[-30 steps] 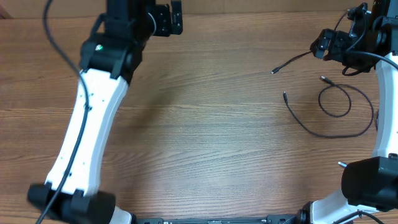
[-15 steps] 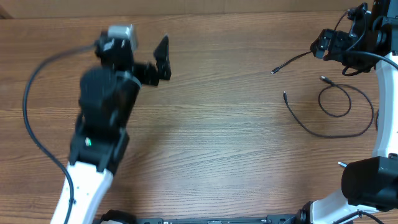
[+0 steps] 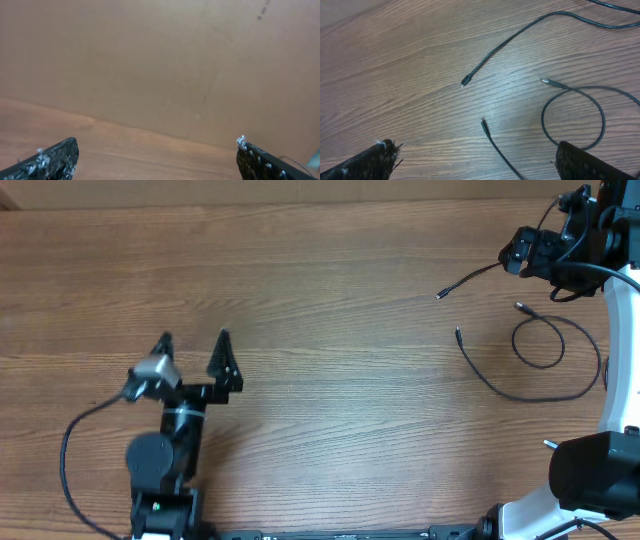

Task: Untangle cables

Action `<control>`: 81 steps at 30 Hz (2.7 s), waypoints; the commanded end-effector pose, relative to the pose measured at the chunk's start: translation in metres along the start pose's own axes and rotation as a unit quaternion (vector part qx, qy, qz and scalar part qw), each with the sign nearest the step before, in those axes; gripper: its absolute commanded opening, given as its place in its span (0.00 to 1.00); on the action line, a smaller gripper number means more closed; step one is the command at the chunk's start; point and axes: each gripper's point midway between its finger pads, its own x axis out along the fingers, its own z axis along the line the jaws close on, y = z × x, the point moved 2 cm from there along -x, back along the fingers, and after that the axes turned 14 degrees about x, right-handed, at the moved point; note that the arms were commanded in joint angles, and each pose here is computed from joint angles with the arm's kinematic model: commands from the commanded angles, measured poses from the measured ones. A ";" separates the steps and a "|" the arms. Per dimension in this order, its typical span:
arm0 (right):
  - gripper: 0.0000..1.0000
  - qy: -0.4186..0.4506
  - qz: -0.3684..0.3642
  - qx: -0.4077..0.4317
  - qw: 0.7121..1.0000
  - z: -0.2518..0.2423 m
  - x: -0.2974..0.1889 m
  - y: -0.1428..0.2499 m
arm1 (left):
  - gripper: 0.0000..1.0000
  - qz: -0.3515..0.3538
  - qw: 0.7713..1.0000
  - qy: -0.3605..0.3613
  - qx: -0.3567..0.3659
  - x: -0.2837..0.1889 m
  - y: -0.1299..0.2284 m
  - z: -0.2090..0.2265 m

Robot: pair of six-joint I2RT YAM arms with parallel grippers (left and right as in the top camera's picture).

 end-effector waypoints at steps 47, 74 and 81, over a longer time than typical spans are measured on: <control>1.00 0.003 -0.004 -0.002 1.000 0.000 0.000 -0.001 | 0.99 0.093 0.987 -0.130 0.035 -0.068 0.091 0.057; 1.00 0.031 -0.032 -0.003 0.999 -0.009 0.003 -0.012 | 1.00 0.093 0.987 -0.130 0.035 -0.068 0.091 0.057; 1.00 -0.024 -0.071 0.022 0.997 0.007 -0.011 -0.015 | 1.00 0.093 0.987 -0.130 0.035 -0.068 0.091 0.057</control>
